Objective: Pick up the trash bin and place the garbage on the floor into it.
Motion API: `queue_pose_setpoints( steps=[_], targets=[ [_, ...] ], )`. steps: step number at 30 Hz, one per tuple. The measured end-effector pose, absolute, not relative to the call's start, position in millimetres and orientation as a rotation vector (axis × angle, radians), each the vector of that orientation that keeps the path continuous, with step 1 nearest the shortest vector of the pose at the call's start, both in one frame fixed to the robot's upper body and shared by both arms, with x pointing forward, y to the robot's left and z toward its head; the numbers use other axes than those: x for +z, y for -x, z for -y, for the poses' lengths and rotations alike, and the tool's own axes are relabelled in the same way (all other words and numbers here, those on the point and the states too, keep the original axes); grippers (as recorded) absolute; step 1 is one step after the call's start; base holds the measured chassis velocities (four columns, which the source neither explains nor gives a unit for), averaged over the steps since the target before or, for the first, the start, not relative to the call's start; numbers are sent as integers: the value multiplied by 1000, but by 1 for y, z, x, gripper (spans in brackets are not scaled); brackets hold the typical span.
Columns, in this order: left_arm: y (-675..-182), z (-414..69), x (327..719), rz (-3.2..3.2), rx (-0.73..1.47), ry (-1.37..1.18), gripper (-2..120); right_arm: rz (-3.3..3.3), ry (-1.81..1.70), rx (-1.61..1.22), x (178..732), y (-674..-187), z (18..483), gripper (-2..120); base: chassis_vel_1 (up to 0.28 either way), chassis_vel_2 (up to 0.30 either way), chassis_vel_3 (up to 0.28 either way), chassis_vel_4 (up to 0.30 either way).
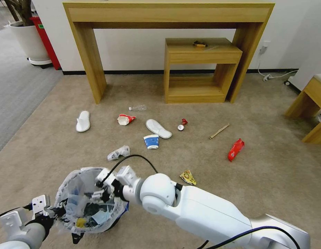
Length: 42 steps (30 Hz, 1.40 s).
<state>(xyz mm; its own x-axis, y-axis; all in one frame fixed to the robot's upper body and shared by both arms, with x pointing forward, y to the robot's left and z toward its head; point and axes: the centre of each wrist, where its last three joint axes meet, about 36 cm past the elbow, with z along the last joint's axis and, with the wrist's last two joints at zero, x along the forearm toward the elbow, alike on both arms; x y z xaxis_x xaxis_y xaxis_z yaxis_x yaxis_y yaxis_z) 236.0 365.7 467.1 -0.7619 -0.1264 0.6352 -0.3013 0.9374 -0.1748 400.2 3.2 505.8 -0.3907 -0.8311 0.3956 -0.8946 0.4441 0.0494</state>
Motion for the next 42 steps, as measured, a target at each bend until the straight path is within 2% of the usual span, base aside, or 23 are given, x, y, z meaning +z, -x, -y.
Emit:
queue_pose_setpoints(
  steps=[3,4,6,11,12,15,20,27,42],
  targets=[
    [-235,-365,468,2437,359,-301,0,2451,-1302,228,508,-425,38,94,0,0,0,0],
    [-235,-365,468,2437,359,-301,0,2451,-1302,228,508,-425,38,94,0,0,0,0],
    [-234,-365,468,2438,363,-300,0,2497,-1155,257,496,-445,82,99,0,0,0,0],
    [-233,-364,468,2439,370,-299,0,2515,-929,306,459,-466,154,100,0,0,0,0],
    [-233,-364,468,2439,370,-299,0,2515,-929,306,459,-466,154,100,0,0,0,0],
    [-232,-364,468,2440,374,-301,0,2461,-752,291,396,-467,217,100,0,0,0,0],
    [-231,-361,469,2442,372,-296,0,2394,-599,243,335,-462,266,100,0,0,0,0],
    [-230,-356,471,2443,358,-286,0,2390,-543,229,286,-468,291,100,0,0,0,0],
    [-220,-351,470,2421,317,-276,0,2326,-577,241,230,-507,256,100,0,0,0,0]
  ],
)
